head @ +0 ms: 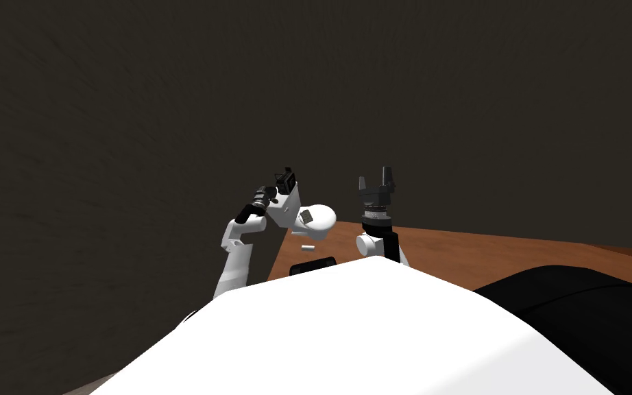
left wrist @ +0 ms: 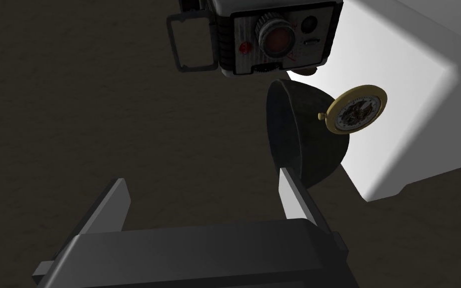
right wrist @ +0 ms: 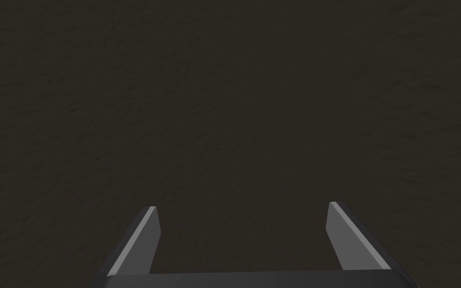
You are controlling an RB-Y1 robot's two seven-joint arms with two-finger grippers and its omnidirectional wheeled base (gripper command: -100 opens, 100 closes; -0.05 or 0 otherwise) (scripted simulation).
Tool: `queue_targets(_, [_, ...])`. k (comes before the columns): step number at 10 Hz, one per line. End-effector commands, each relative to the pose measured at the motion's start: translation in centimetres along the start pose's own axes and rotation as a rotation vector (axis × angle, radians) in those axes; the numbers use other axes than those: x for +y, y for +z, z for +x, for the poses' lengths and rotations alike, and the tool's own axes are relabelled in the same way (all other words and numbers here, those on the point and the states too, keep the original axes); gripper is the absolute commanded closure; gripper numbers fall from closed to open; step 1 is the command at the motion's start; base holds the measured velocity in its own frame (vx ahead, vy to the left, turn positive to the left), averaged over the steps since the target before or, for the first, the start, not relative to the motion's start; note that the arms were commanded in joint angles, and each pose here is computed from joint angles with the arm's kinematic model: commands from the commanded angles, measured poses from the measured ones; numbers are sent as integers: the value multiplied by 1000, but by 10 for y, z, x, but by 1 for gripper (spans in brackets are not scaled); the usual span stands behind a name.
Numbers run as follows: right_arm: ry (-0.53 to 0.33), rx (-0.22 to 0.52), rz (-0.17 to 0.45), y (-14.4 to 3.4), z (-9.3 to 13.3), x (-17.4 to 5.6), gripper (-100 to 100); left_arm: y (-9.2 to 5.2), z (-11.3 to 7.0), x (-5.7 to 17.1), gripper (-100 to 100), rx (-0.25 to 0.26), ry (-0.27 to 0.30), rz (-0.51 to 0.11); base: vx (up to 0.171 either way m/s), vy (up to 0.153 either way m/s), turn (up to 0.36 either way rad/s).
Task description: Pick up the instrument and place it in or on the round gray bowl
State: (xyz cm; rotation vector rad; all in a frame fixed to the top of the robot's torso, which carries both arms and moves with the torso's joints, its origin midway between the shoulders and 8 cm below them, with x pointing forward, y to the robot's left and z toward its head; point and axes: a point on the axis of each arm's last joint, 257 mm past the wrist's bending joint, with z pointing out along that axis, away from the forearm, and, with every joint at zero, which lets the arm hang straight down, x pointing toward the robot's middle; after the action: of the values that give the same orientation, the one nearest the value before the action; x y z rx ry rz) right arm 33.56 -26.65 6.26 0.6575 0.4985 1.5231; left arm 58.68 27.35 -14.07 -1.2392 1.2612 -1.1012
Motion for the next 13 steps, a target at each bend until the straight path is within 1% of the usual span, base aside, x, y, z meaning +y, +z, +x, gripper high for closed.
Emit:
queue_targets(1, [0, 0, 0, 0, 0, 0, 0, 3, 2, 9, -100, -1, 0, -34, -6, 6, 4])
queue_targets(2, [0, 0, 0, 0, 0, 0, 0, 14, 3, 14, -100, 2, 2, -74, -6, 9, -81])
queue_targets(3, [0, 0, 0, 0, 0, 0, 0, 14, 4, 19, -100, 2, 2, -96, -5, 14, -46])
queue_targets(4, [0, 0, 0, 0, 0, 0, 0, 14, 4, 20, -100, 2, 2, -102, -2, 8, 9])
queue_targets(5, [0, 0, 0, 0, 0, 0, 0, 25, 5, 24, -100, 5, 5, -140, -3, 11, -61])
queue_targets(6, [0, 0, 0, 0, 0, 0, 0, 24, 5, 30, -100, 4, 5, -163, -4, 14, -51])
queue_targets(7, [0, 0, 0, 0, 0, 0, 0, 24, 5, 32, -100, 4, 5, -171, -2, 8, 0])
queue_targets(8, [0, 0, 0, 0, 0, 0, 0, 34, 7, 36, -100, 7, 9, -213, -1, 12, -72])
queue_targets(9, [0, 0, 0, 0, 0, 0, 0, 33, 7, 42, -100, 7, 9, -239, 2, 16, -45])
queue_targets(10, [0, 0, 0, 0, 0, 0, 0, 41, 7, 45, -100, 10, 14, -268, 7, 19, -70])
queue_targets(12, [0, 0, 0, 0, 0, 0, 0, 39, 8, 55, -100, 10, 15, -314, 7, 13, -19])
queue_targets(13, [0, 0, 0, 0, 0, 0, 0, 47, 10, 56, -100, 14, 21, -350, 9, 14, -74])
